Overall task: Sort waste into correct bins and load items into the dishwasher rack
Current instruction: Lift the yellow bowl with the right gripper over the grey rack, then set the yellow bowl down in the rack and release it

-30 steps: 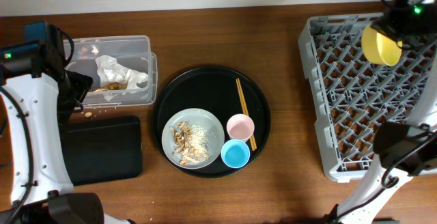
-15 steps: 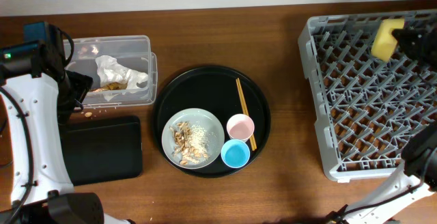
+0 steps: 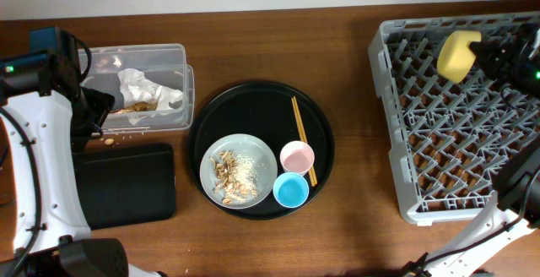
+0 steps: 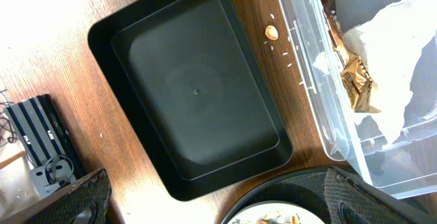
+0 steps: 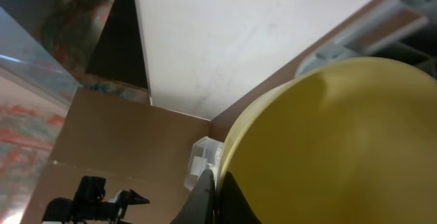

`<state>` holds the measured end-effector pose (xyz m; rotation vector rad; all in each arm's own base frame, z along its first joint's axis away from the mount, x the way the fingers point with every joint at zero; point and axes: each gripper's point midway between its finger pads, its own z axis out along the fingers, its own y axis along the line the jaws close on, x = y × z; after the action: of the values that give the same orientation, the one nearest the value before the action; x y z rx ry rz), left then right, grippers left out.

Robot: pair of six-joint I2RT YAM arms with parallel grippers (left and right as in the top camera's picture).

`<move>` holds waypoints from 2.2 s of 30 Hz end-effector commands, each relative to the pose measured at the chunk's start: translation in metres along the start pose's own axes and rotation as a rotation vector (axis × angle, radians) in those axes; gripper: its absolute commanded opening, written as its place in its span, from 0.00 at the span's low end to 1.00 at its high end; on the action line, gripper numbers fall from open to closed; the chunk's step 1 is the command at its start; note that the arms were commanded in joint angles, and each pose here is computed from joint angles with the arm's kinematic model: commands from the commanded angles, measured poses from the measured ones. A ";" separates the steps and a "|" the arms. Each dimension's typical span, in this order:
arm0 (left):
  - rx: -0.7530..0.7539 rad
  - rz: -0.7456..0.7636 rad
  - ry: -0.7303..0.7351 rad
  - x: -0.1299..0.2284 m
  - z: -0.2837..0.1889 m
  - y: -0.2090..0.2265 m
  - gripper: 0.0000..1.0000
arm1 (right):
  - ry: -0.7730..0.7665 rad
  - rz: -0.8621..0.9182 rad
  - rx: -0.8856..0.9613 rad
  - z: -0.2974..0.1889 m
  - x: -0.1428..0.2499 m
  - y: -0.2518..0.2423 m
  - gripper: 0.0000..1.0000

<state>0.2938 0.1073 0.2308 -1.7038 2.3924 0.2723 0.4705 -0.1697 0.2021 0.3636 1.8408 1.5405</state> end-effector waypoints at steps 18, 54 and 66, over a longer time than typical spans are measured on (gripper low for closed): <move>0.006 -0.022 -0.026 -0.004 -0.006 0.006 0.99 | -0.176 0.176 0.311 -0.071 -0.010 -0.015 0.61; 0.006 -0.021 -0.026 -0.004 -0.006 0.006 0.99 | -0.170 0.033 1.551 -0.089 0.013 -0.055 0.04; 0.006 -0.022 -0.026 -0.004 -0.006 0.006 0.99 | 0.033 -0.054 1.272 -0.038 0.025 -0.050 0.04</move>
<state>0.2938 0.1072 0.2308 -1.7033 2.3927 0.2722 0.4195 -0.2203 0.1506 0.9912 2.5635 0.0557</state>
